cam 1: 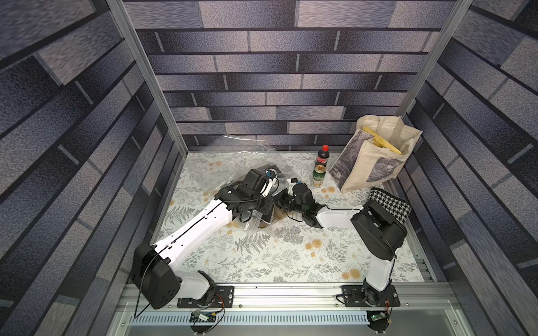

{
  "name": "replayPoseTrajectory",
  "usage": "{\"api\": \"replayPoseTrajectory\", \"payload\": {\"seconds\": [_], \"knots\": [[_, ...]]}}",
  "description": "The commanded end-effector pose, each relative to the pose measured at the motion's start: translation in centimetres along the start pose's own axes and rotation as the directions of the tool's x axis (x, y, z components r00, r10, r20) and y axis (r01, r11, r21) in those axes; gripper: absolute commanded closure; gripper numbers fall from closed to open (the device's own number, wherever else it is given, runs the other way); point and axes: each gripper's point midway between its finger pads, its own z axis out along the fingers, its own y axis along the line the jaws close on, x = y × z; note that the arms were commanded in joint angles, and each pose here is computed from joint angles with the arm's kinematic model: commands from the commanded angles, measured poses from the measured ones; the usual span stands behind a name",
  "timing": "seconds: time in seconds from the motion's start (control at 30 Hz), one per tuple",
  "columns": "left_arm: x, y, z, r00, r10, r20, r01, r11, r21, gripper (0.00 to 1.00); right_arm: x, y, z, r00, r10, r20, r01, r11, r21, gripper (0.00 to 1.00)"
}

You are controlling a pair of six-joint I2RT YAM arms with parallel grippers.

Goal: Take the scarf out of the vacuum bag
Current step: Take out the scarf from the vacuum bag.

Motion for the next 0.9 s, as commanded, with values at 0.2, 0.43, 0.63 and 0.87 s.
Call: {"api": "replayPoseTrajectory", "payload": {"seconds": [0.2, 0.43, 0.63, 0.87], "knots": [[-0.5, 0.1, -0.1, 1.000, -0.029, -0.007, 0.029, 1.000, 0.006, 1.00, 2.4, -0.2, -2.9, 0.996, 0.033, -0.077, -0.020, 0.986, 0.163, 1.00], [-0.6, 0.0, 0.2, 0.999, -0.033, -0.015, 0.033, 0.999, 0.009, 1.00, 3.8, -3.4, -5.6, 0.991, 0.065, -0.114, -0.023, 0.943, 0.332, 1.00], [-0.6, 0.1, 0.2, 0.999, -0.031, -0.014, 0.031, 0.999, 0.007, 1.00, 5.2, -6.1, -7.4, 0.982, 0.081, -0.173, 0.007, 0.890, 0.456, 1.00], [-0.6, 0.0, 0.1, 0.999, -0.033, -0.013, 0.033, 0.999, 0.009, 1.00, 5.6, -9.0, -9.1, 0.971, 0.032, -0.235, 0.112, 0.812, 0.572, 1.00]]}}
